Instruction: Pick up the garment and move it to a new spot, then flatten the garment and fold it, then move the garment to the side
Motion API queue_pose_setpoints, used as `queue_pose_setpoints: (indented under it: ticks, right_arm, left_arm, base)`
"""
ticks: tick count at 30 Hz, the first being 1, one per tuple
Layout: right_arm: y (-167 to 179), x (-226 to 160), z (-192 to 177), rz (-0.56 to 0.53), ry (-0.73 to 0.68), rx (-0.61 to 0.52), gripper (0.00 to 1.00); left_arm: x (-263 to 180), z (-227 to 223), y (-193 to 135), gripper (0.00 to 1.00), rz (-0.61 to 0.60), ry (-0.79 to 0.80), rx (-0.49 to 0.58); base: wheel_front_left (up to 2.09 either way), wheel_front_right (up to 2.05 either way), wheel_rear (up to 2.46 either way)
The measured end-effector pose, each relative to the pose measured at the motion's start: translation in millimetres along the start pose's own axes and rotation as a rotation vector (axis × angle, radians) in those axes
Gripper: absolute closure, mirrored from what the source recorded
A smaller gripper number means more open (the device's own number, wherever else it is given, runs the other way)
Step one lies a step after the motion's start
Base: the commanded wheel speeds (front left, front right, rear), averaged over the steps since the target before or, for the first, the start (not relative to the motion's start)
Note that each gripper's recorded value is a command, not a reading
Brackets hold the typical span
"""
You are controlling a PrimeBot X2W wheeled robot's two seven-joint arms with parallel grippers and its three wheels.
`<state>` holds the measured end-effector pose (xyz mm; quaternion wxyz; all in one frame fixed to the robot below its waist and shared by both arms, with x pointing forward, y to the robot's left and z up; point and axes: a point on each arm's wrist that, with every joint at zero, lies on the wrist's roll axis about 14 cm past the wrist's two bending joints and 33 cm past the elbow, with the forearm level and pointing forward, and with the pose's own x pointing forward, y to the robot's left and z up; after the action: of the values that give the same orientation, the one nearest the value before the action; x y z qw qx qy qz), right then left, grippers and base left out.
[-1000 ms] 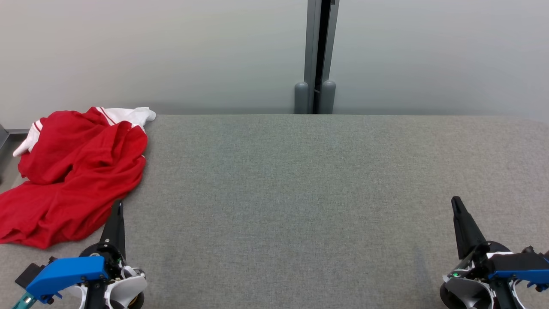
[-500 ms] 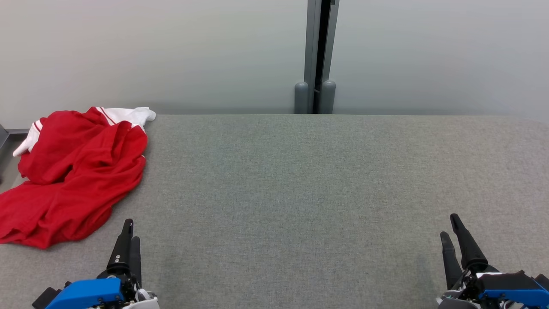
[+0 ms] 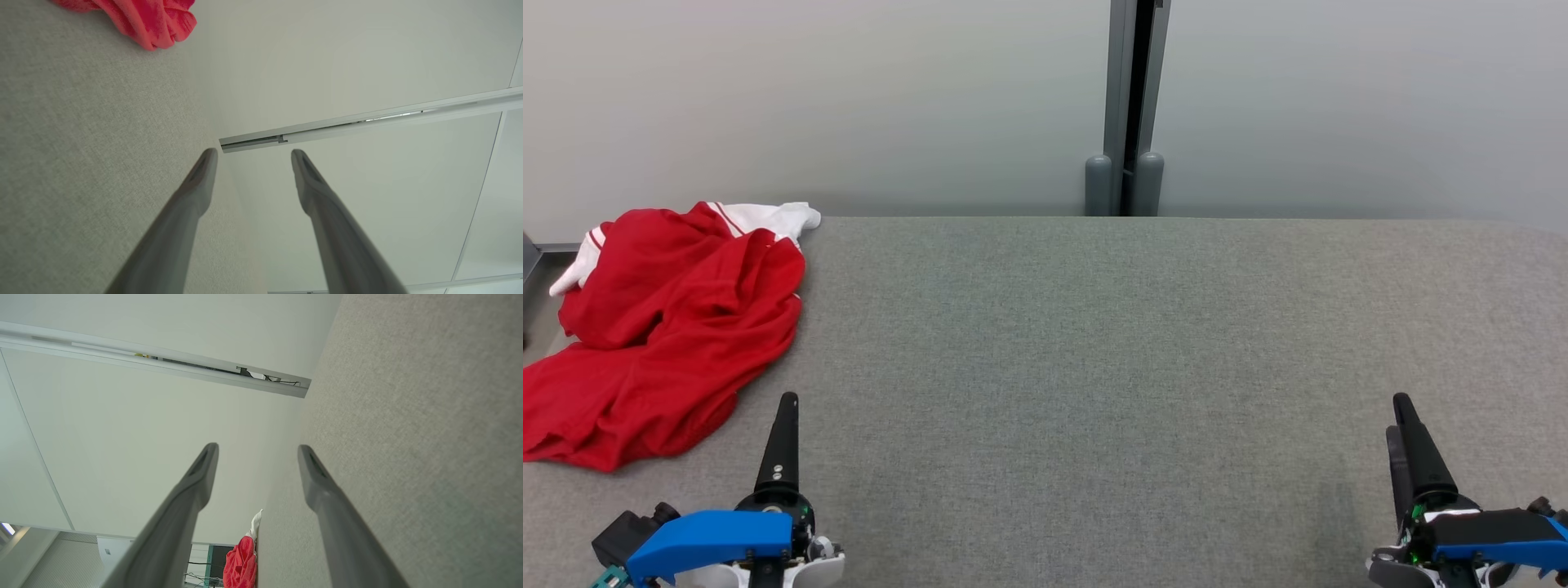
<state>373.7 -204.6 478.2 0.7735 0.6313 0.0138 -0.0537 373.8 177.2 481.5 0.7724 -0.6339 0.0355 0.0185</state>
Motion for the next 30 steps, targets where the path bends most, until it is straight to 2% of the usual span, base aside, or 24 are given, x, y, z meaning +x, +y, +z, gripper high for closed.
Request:
queue_pose_setpoints:
  ticks: [7, 13, 30]
  right_arm:
    - [10, 1, 1, 0.031, -0.012, -0.163, 0.00]
    - [14, 0, -4, 0.050, 0.000, -0.327, 0.00]
    - [8, 0, -17, 0.056, 0.027, -0.612, 0.00]
  left_arm:
    - [1, -10, -4, 0.00, -0.008, 0.027, 0.208]
    - [2, -16, -3, 0.00, -0.005, 0.039, 0.337]
    - [-2, -18, 6, 0.00, 0.010, 0.037, 0.589]
  base:
    - [0.00, 0.00, 0.00]
    - [0.00, 0.00, 0.00]
    - [0.00, 0.00, 0.00]
